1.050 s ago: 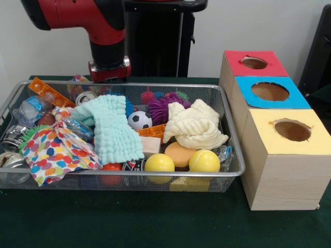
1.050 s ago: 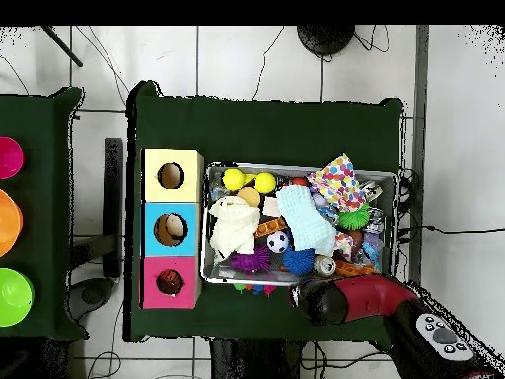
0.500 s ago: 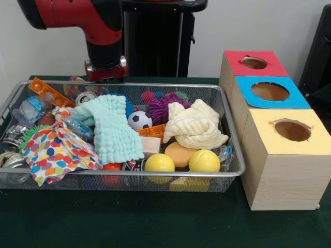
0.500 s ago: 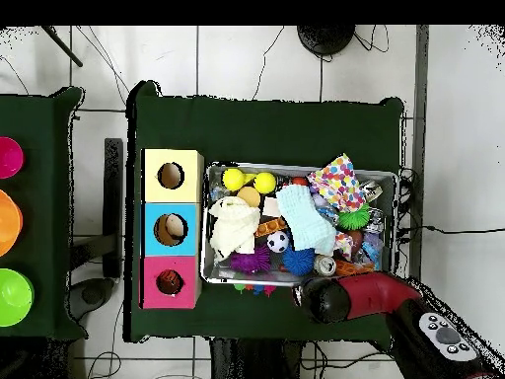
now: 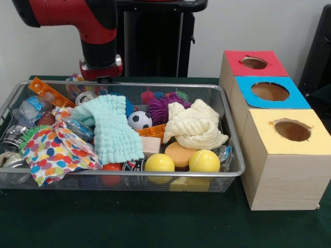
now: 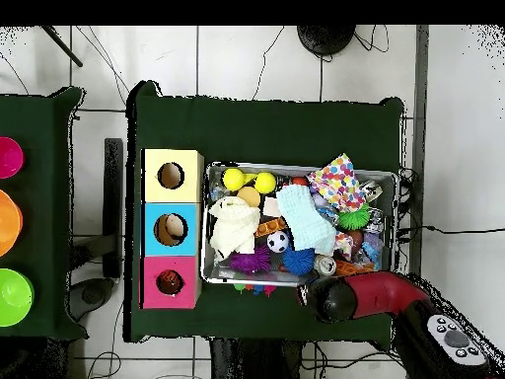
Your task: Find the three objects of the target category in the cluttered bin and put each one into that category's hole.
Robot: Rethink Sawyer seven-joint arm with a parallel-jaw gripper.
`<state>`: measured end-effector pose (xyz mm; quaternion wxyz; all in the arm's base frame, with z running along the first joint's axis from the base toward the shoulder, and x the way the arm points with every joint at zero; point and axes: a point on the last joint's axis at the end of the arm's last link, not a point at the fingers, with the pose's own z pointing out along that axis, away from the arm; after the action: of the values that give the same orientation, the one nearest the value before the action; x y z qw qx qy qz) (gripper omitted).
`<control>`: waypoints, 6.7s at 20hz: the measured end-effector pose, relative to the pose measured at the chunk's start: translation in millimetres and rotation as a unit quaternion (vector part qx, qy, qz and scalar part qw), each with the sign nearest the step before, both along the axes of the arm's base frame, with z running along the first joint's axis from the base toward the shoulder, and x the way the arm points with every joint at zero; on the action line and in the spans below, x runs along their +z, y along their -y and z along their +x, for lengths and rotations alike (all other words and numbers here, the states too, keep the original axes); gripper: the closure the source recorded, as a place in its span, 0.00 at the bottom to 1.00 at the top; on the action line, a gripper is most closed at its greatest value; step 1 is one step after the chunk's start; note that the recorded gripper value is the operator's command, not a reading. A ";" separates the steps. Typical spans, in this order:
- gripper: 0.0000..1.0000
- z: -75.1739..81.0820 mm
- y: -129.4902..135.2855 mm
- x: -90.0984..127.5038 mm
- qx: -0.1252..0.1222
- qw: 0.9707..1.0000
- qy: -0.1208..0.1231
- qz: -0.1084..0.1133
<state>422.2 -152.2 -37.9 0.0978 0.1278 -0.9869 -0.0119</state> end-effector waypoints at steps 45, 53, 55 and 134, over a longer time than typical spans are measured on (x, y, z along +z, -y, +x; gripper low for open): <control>1.00 97.3 -44.7 213.2 -0.041 0.997 0.030 -0.058; 1.00 71.5 -16.6 209.3 -0.069 0.996 0.018 -0.047; 1.00 61.0 2.5 206.9 -0.088 0.995 0.017 -0.042; 0.00 -146.5 1.4 64.7 0.018 0.999 0.029 0.035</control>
<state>275.7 -153.6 26.7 0.0651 0.1490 -0.9859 -0.0407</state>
